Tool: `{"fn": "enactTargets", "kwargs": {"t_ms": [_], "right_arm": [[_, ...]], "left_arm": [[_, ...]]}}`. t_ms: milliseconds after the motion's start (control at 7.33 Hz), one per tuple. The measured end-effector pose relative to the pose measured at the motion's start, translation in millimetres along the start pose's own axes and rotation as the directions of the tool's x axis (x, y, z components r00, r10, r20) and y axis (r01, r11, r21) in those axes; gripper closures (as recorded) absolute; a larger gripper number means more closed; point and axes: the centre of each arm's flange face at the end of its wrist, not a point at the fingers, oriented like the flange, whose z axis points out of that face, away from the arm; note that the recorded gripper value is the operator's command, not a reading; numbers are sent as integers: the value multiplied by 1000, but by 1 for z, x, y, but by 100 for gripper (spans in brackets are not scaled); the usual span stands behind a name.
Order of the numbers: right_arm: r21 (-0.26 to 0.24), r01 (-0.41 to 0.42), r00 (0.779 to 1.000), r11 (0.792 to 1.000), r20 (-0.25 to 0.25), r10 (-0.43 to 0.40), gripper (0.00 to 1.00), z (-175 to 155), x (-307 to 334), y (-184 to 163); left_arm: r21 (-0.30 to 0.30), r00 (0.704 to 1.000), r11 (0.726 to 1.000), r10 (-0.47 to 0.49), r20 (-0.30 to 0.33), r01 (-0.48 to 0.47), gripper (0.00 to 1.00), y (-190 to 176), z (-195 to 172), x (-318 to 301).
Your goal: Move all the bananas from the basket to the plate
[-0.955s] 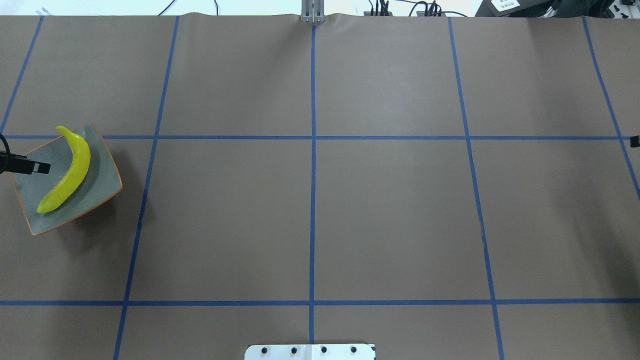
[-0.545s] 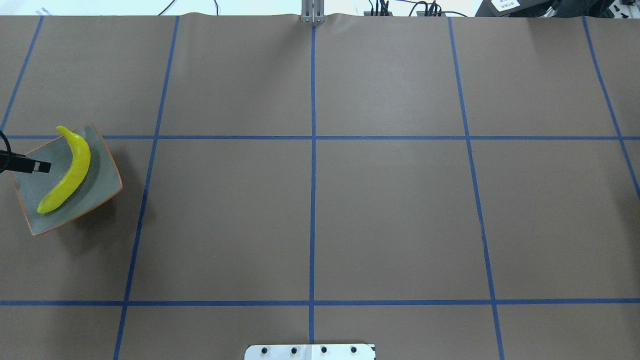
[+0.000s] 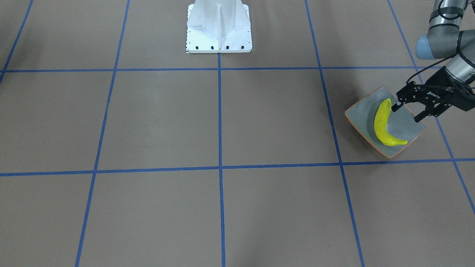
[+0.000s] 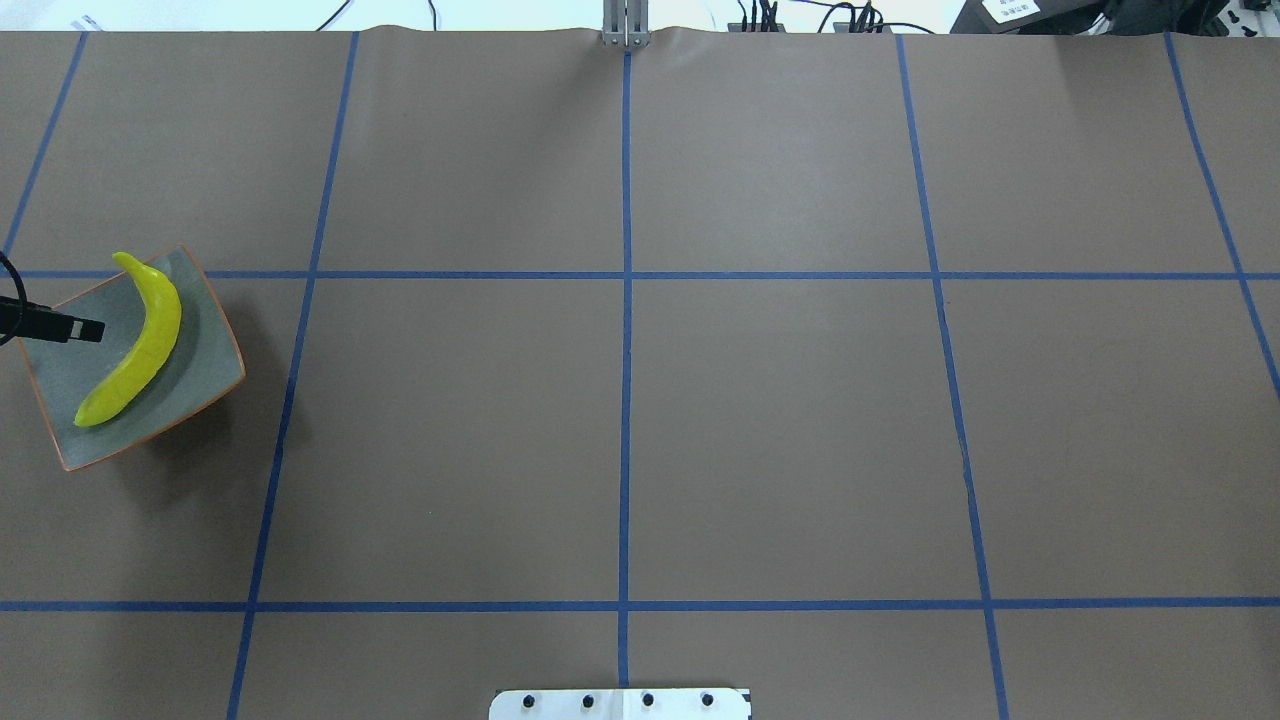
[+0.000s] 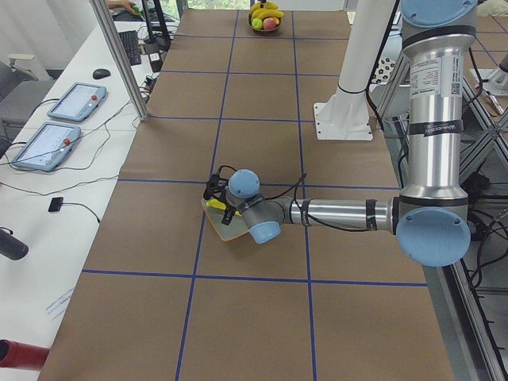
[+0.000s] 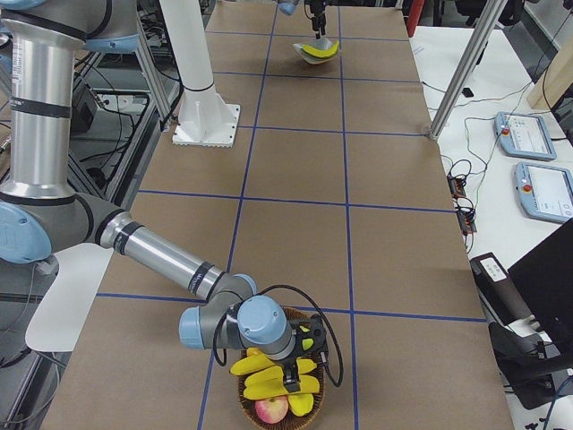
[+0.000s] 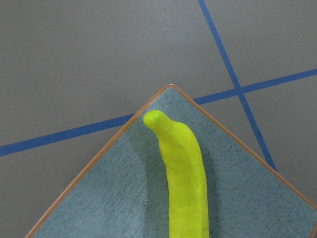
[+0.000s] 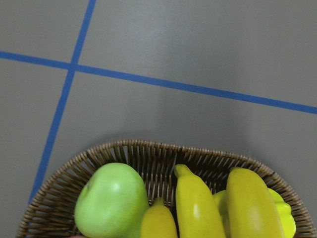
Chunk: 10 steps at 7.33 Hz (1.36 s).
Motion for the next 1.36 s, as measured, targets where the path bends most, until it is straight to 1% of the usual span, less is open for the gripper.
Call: {"fn": "enactTargets", "kwargs": {"t_ms": [273, 545, 682, 818, 955, 1091, 1364], "right_arm": [[4, 3, 1000, 1000, -9, -3, 0, -3, 14, 9], [-7, -8, 1000, 1000, -11, 8, 4, 2, 24, 18], [-18, -13, 1000, 1000, -9, 13, 15, 8, 29, 23], [-28, -19, 1000, 999, -7, 19, 43, 12, 33, 27], [-34, -23, 1000, 999, -6, 23, 96, 15, 35, 30], [-37, -24, 1000, 999, -4, 24, 100, 17, 35, 32], [-29, -8, 1000, 1000, 0, 8, 100, 14, 35, 32]], "left_arm": [[3, 1000, 1000, 2, -1, -2, 2, -3, 1, 1], [4, 1000, 1000, 2, -1, -2, 2, -5, 2, 1], [4, 1000, 1000, 2, -1, -2, 2, -5, 2, 2], [5, 1000, 1000, 3, -1, -3, 2, -5, 2, 2], [5, 1000, 1000, 3, -2, -3, 2, -6, 2, 2], [5, 1000, 1000, 4, -3, -4, 2, -6, 2, 3], [12, 1000, 1000, -18, -9, 18, 2, -12, 3, 7]]}}
